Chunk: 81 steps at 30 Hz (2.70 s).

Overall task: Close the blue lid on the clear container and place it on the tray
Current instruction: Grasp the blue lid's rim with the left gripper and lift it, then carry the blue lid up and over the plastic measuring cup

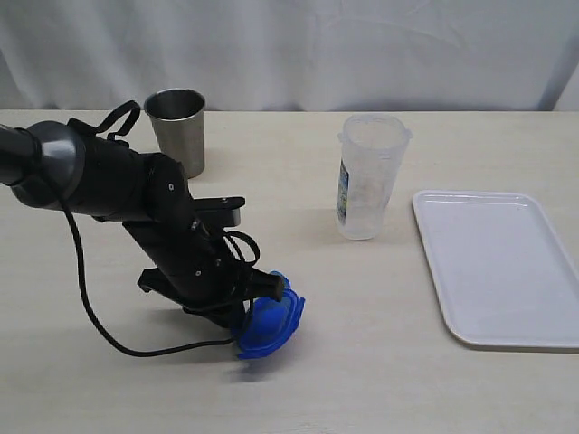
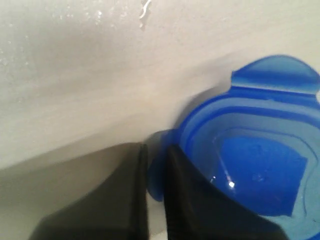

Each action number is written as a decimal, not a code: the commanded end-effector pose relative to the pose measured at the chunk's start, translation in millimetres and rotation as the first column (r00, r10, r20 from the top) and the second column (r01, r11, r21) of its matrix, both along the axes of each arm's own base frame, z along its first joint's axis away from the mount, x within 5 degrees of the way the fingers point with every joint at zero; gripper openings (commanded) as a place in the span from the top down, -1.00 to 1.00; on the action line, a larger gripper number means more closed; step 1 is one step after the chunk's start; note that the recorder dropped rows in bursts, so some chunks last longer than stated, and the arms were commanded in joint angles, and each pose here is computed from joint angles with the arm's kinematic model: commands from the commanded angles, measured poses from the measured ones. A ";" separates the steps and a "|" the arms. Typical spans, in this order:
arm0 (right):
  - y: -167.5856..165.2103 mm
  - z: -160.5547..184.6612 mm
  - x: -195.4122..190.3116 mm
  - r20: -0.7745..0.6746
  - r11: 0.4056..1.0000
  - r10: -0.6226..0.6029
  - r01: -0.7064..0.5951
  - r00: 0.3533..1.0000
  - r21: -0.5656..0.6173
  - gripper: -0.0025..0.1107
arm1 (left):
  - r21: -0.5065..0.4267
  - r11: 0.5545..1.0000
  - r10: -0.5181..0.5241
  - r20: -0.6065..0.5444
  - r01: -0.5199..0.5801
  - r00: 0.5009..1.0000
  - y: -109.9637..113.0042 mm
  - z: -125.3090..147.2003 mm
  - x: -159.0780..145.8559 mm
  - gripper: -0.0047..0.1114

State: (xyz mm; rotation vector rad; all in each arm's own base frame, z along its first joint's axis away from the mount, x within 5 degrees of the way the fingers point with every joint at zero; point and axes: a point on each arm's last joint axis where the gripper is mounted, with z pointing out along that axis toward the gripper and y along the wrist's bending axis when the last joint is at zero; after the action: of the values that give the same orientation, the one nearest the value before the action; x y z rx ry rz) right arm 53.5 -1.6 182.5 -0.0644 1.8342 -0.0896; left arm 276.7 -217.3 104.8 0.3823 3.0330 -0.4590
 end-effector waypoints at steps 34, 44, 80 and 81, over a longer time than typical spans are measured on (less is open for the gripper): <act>-0.5 -0.4 -0.1 0.005 1.000 -0.007 0.007 1.000 -0.006 0.88 | 0.288 0.870 -0.463 0.757 0.401 0.461 17.4 150.9 14.0 0.92; -0.5 -0.4 -0.1 0.005 1.000 -0.007 0.007 1.000 -0.006 0.88 | 0.326 0.874 -0.398 0.906 0.362 0.145 6.4 207.2 28.2 0.92; -0.5 -0.4 -0.1 0.005 1.000 -0.007 0.007 1.000 -0.006 0.88 | 0.874 0.420 -0.849 0.473 0.244 -0.236 -110.6 177.1 116.3 0.92; -0.5 -0.4 -0.1 0.005 1.000 -0.007 0.007 1.000 -0.006 0.88 | 0.878 0.418 -0.853 0.468 0.235 -0.231 -112.5 177.4 114.3 0.92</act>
State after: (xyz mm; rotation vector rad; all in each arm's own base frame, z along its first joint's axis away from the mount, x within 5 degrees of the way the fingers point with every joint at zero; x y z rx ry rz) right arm 53.5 -1.6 182.5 -0.0644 1.8342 -0.0896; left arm 395.9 -324.1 278.7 1.5261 1.2576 0.4932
